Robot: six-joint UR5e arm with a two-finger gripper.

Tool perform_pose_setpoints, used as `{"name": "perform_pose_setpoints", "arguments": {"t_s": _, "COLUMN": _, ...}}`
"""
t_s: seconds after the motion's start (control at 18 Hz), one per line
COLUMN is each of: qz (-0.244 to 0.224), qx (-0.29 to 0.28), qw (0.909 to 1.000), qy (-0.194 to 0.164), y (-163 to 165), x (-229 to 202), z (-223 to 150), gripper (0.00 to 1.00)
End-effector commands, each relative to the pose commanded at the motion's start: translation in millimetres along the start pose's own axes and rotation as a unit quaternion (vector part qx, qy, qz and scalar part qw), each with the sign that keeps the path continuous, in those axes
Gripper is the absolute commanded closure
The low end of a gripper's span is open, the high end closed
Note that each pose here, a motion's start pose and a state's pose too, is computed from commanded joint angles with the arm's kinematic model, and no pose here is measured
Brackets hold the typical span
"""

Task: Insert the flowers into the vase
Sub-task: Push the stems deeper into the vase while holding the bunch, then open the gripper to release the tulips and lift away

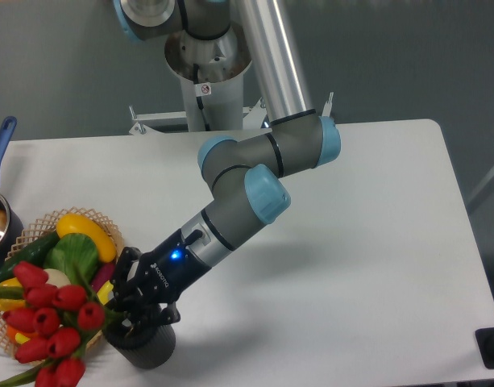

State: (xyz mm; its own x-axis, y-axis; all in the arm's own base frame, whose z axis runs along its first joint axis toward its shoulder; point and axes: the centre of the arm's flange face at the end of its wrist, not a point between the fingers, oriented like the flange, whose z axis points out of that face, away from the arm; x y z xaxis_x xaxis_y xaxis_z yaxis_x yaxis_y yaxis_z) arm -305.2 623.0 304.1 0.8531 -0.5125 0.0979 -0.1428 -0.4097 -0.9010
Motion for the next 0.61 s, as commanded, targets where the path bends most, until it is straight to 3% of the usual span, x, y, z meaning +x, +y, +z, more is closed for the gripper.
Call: {"name": "perform_pose_setpoints", "arguments": {"t_s": 0.61, "qz": 0.001, "qx": -0.002, "qw": 1.0000, "qy": 0.000, "y": 17.0, "x": 4.8, "z": -6.0, "gripper": 0.59}}
